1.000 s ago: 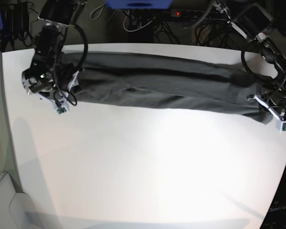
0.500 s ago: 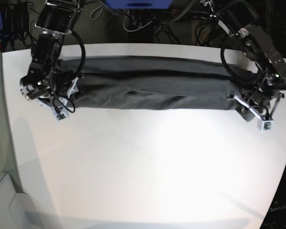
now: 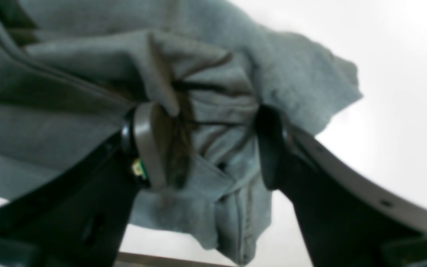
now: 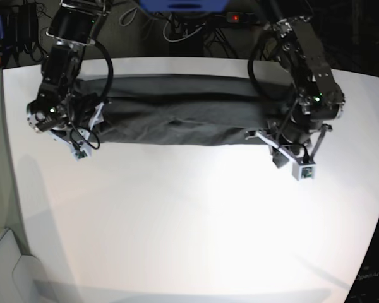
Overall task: Layout the t-shirt on the table in an organized manner, then fold the t-shirt properly
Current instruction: 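Move the left gripper inward along the strip and grasp its middle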
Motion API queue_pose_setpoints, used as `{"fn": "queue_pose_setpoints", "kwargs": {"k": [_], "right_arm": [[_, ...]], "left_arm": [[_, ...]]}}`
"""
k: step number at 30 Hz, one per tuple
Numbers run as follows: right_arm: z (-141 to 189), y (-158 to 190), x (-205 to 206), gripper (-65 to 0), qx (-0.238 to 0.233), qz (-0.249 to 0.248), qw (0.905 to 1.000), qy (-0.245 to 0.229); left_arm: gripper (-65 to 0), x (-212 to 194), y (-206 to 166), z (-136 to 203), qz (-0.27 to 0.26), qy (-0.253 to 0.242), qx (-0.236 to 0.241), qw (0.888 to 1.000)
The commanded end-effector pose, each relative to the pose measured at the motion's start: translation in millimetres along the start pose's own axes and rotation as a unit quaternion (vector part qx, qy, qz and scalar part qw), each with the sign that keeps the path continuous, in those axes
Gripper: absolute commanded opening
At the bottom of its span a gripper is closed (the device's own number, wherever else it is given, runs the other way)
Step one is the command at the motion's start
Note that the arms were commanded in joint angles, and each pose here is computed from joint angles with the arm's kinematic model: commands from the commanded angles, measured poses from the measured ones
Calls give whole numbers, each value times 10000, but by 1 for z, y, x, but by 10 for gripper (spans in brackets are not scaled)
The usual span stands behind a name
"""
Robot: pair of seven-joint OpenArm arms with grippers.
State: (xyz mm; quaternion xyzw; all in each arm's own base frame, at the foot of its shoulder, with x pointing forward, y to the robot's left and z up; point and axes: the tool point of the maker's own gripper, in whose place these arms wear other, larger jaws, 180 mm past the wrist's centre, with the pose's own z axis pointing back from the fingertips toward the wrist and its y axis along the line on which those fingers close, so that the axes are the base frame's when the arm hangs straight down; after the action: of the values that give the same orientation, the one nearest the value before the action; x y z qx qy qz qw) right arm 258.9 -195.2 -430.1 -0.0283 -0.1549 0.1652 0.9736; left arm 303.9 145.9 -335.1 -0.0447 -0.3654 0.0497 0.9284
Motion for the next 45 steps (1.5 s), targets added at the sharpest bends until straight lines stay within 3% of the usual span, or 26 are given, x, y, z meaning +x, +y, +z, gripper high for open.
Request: {"fn": "queue_pose_setpoints", "kwargs": {"k": [1, 10, 16, 20, 31, 34, 36, 41, 45], "right_arm": [[-5, 3, -15, -320, -2, 62, 9994, 329], [-5, 3, -15, -320, -2, 62, 9994, 329], [-5, 4, -17, -320, 6, 62, 9994, 351], [-5, 3, -16, -320, 1, 62, 9994, 336], [-5, 3, -16, -320, 1, 62, 9994, 336], [-5, 3, -15, -320, -2, 62, 9994, 329], [-5, 3, -15, -320, -2, 62, 9994, 329], [-5, 3, -15, -319, -2, 62, 9994, 329], [-5, 4, -15, -319, 0, 69, 9994, 328]], "left_arm": [[-646, 10, -11, 2, 18, -196, -135, 9997], [-647, 3, -36, 1, -112, -102, -409, 9990], [-647, 4, -72, 1, -420, -107, -791, 9959], [-647, 3, -82, -2, -59, -45, -757, 9971], [-645, 1, -85, -10, 5, -69, -787, 9969], [-640, -1, -93, -12, 128, -10, -1006, 9948], [-591, -2, -96, -11, 171, 5, -1087, 9939], [-373, -1, -98, -11, 161, 6, -1117, 9936], [-356, 0, -98, -9, 137, -36, -1138, 9934]]}}
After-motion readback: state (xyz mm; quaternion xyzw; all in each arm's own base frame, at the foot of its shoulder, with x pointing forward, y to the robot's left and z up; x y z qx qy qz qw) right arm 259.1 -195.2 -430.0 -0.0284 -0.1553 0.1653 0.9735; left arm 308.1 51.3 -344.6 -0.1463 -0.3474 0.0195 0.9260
